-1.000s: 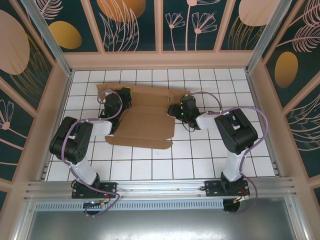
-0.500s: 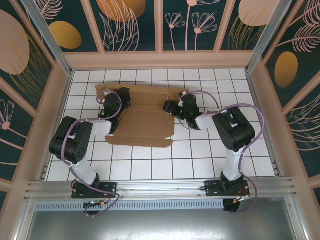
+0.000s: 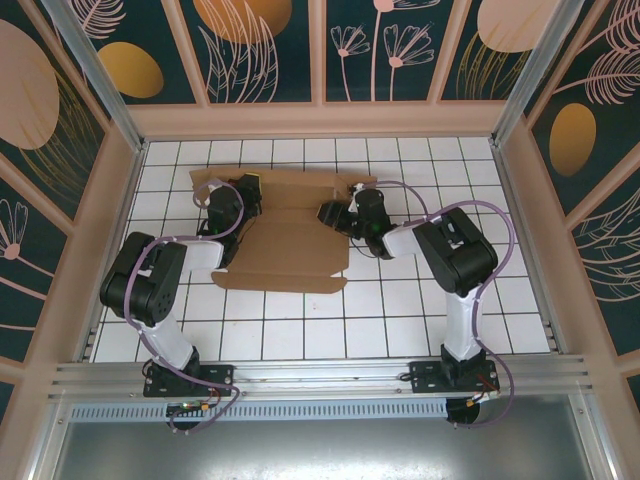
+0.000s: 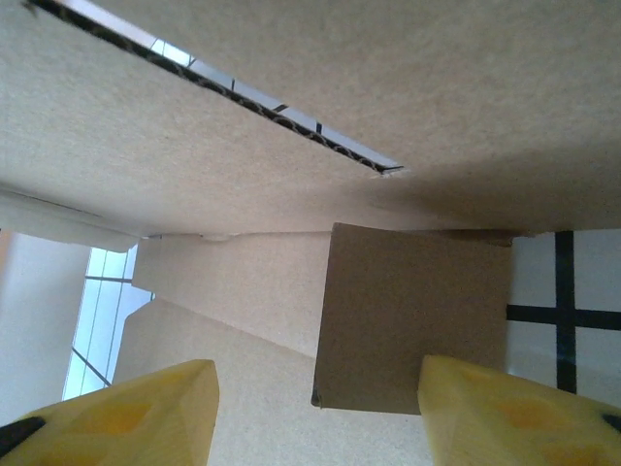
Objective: Fold the paper box
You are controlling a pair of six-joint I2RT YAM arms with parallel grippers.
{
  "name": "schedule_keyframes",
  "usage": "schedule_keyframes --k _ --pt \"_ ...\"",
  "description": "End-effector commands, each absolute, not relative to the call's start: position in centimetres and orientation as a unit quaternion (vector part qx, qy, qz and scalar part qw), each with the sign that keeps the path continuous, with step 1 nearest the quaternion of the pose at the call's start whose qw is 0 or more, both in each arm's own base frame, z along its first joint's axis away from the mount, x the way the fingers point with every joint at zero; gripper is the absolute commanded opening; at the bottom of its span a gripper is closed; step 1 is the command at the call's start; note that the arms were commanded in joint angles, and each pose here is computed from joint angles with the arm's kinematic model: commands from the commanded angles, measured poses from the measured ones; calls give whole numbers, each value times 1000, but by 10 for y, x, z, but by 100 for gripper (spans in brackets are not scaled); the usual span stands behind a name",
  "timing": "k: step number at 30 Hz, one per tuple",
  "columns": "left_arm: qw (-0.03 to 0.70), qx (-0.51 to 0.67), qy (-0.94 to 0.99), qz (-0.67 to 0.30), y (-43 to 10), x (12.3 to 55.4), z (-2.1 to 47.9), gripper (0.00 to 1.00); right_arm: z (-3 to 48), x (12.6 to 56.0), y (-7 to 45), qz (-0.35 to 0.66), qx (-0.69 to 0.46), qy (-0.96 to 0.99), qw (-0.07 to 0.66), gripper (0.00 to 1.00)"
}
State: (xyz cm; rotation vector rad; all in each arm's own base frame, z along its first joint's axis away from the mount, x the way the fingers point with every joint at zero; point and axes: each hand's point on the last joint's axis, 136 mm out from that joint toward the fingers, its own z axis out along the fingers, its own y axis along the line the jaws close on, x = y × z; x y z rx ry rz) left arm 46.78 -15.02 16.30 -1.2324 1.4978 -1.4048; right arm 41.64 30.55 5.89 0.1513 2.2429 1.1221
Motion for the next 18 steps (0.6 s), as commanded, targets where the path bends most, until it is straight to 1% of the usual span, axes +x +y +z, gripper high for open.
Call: schedule_keyframes --k 1,8,12,15,18 --pt "292 -506 639 -501 -160 450 100 0 60 422 319 418 40 845 333 58" --pt "294 -505 640 -498 -159 449 99 0 50 426 319 409 49 849 331 58" --pt "303 -505 646 -486 -155 448 98 0 69 418 323 412 11 845 341 60" --pt "319 -505 649 -471 -150 448 100 0 87 407 313 400 -18 846 352 62" --pt "331 -504 649 -463 -145 450 102 0 90 393 301 384 -36 859 338 63"
